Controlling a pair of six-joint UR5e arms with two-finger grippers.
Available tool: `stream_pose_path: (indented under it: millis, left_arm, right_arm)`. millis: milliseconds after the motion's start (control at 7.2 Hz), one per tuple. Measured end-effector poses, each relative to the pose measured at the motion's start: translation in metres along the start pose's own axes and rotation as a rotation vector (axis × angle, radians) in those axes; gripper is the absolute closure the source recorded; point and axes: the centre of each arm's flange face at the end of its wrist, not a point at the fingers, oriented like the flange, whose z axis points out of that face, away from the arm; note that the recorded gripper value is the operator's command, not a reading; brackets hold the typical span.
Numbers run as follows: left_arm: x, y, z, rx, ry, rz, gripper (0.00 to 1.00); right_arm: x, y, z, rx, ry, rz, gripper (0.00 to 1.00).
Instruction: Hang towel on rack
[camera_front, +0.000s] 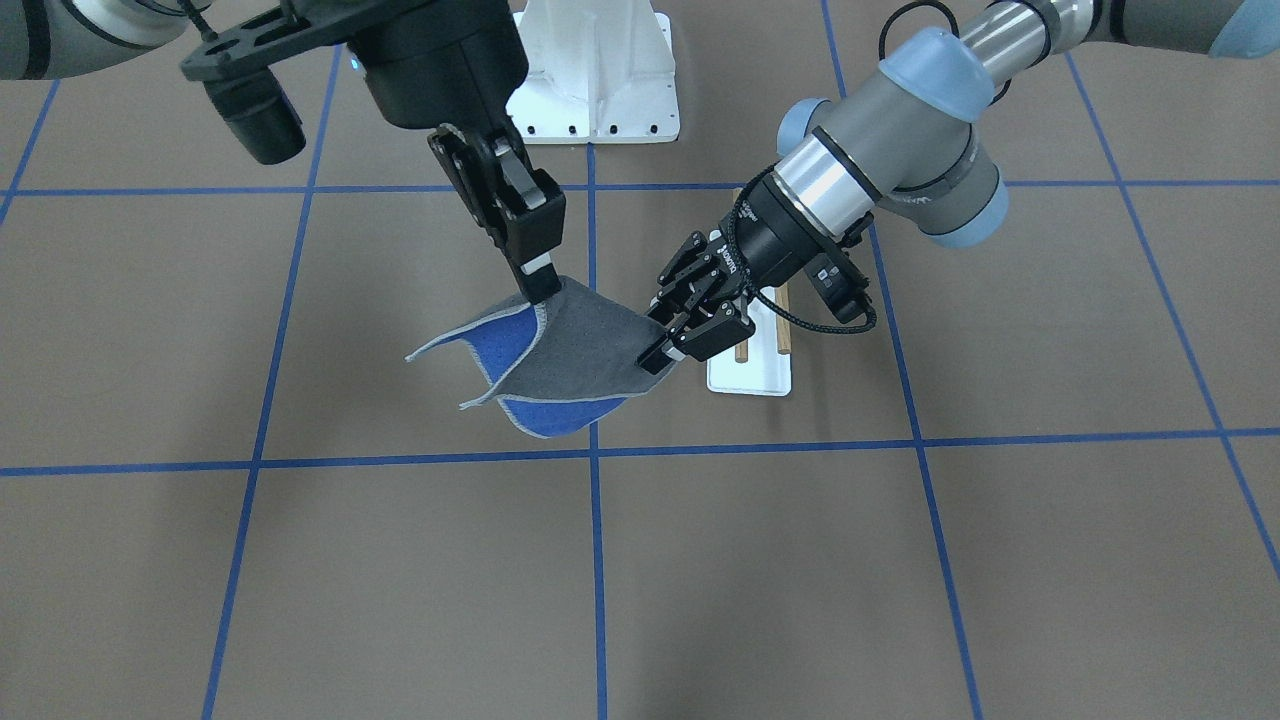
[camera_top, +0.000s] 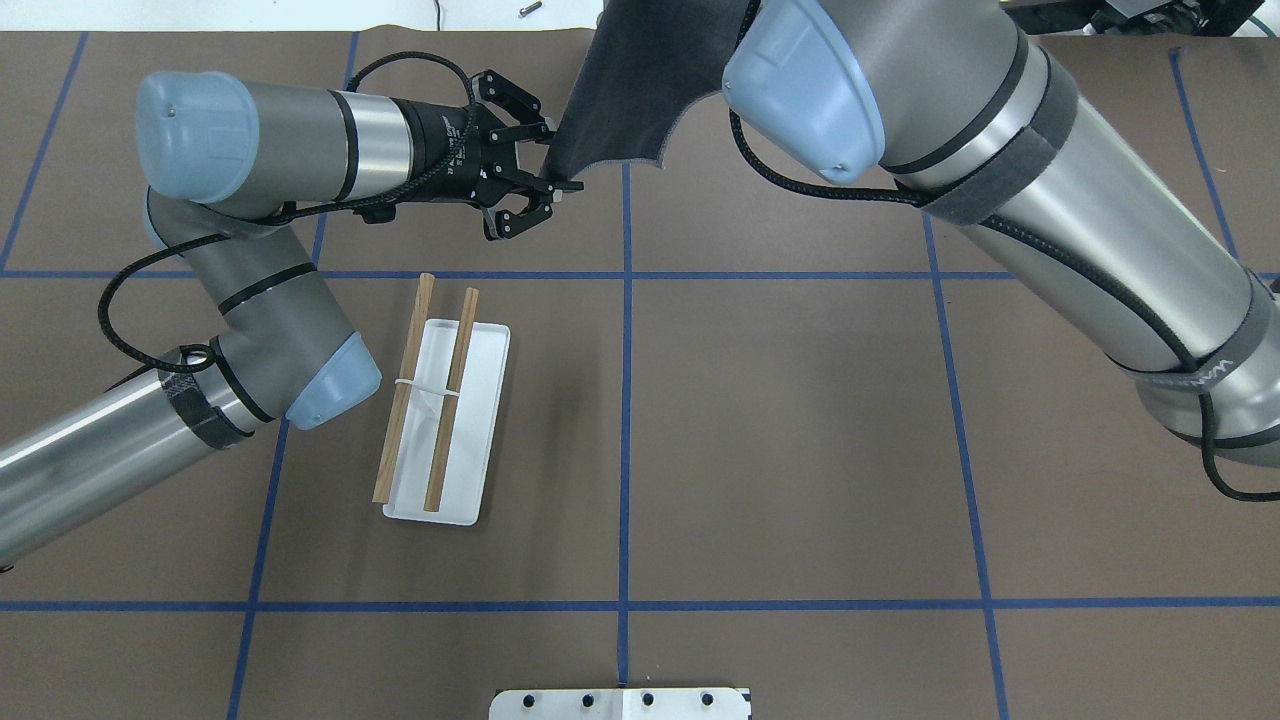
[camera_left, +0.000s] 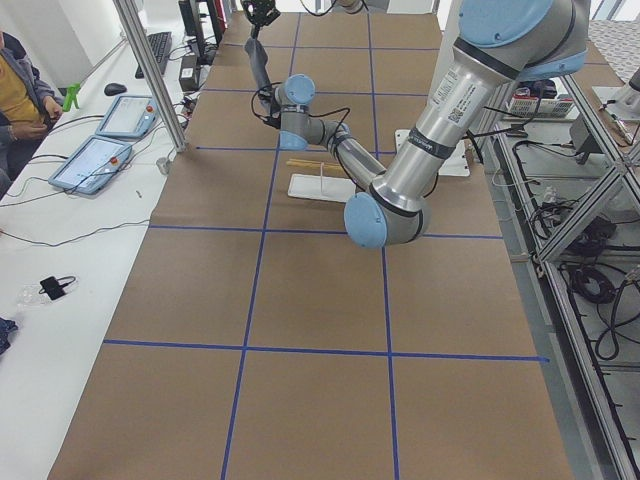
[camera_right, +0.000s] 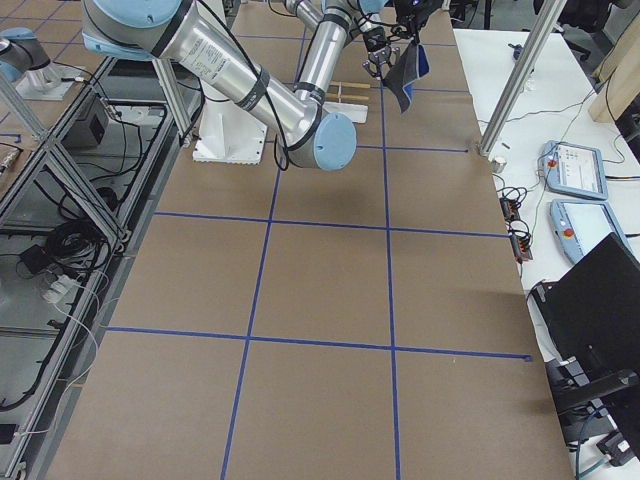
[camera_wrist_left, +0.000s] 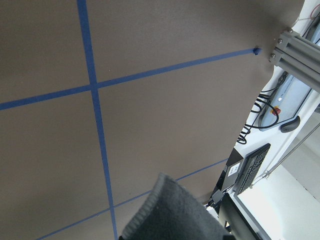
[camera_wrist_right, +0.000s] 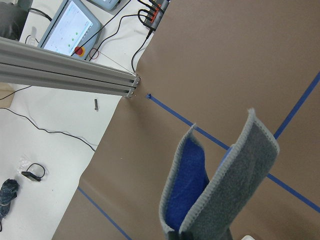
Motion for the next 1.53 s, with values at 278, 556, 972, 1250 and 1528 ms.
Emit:
stream_pose_path:
  millis: [278,556,972,1250,1528]
  left_arm:
    - [-0.001,-0.001,-0.004,-0.017,0.006,0.063,1.00]
    - [-0.002,-0.007,-0.012,-0.017,0.035,0.229,1.00]
    - [0.007,-0.014,-0.026,0.074,0.170,0.682,1.00]
    - [0.007,-0.025,-0.029,0.182,0.155,1.200,1.00]
    - [-0.001,-0.023,-0.036,0.226,0.108,1.545,1.00]
  right_arm:
    - [0.015,-0.009,0.002,0.000,0.002,-0.012,0.00]
    - [0.057,-0.030,0.000,-0.001,0.001,-0.063,0.00]
    - [0.107,-0.055,-0.008,0.003,0.002,-0.149,0.00]
    - [0.113,-0.060,-0.007,0.008,0.008,-0.186,0.00]
    - [0.121,-0.083,-0.009,0.032,0.015,-0.304,0.00]
